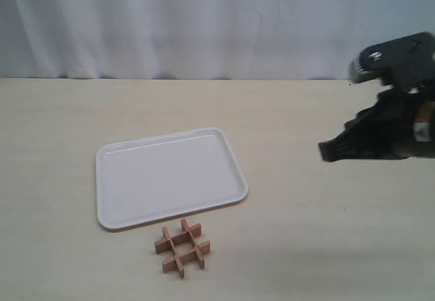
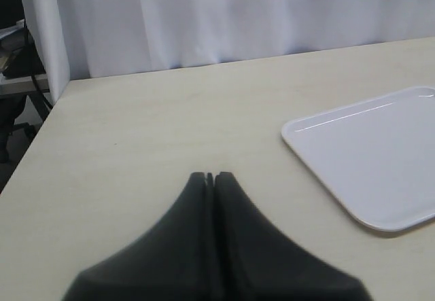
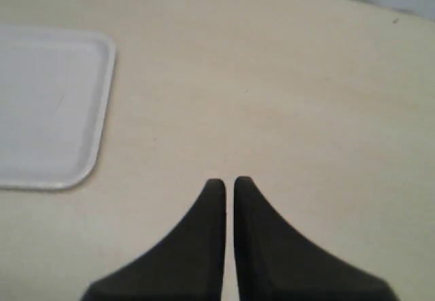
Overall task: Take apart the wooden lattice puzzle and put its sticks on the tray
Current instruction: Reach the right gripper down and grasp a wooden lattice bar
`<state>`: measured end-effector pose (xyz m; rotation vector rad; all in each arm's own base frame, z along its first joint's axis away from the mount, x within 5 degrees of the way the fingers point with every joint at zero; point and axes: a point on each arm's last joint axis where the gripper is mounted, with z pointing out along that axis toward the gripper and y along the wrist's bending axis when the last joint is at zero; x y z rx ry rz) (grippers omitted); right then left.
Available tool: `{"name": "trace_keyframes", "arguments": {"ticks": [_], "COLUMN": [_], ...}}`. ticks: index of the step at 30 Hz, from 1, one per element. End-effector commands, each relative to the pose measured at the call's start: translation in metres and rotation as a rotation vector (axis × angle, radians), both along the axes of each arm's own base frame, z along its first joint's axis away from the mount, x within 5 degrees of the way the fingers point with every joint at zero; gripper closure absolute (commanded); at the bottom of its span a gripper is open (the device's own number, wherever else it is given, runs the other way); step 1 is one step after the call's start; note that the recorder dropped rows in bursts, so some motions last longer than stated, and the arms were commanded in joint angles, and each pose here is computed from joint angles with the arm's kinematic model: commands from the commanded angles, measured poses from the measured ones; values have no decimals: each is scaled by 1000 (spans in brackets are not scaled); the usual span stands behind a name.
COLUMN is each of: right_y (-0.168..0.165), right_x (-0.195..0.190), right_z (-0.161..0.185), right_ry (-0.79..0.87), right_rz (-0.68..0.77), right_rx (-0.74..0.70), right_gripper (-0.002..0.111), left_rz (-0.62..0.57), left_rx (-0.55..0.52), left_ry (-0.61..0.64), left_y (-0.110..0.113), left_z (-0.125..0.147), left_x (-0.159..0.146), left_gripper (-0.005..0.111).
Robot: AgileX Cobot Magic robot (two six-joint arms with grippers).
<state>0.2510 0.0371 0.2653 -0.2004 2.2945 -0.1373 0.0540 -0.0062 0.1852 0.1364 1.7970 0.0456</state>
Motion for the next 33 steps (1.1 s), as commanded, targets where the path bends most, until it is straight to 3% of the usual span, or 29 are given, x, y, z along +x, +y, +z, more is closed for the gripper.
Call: {"name": "trace_keyframes", "arguments": {"ticks": [1, 5, 14, 24, 33], "right_y": [44, 82, 152, 173, 178], "right_x": [12, 13, 0, 2, 6], "right_z": [-21, -39, -74, -107, -118], "right_ry": [183, 316, 554, 611, 604], "right_rz": [139, 236, 485, 474, 465], "right_rx": [-136, -206, -59, -33, -8], "right_gripper": [104, 104, 104, 102, 73], "left_rz": [-6, -6, -6, -6, -5], "left_rx": [2, 2, 2, 2, 4], "left_ry": [-9, -9, -9, -9, -9], "left_y": [0, 0, 0, 0, 0], "left_z": [0, 0, 0, 0, 0], "left_x": [0, 0, 0, 0, 0], "left_gripper": [107, 107, 107, 107, 107]}}
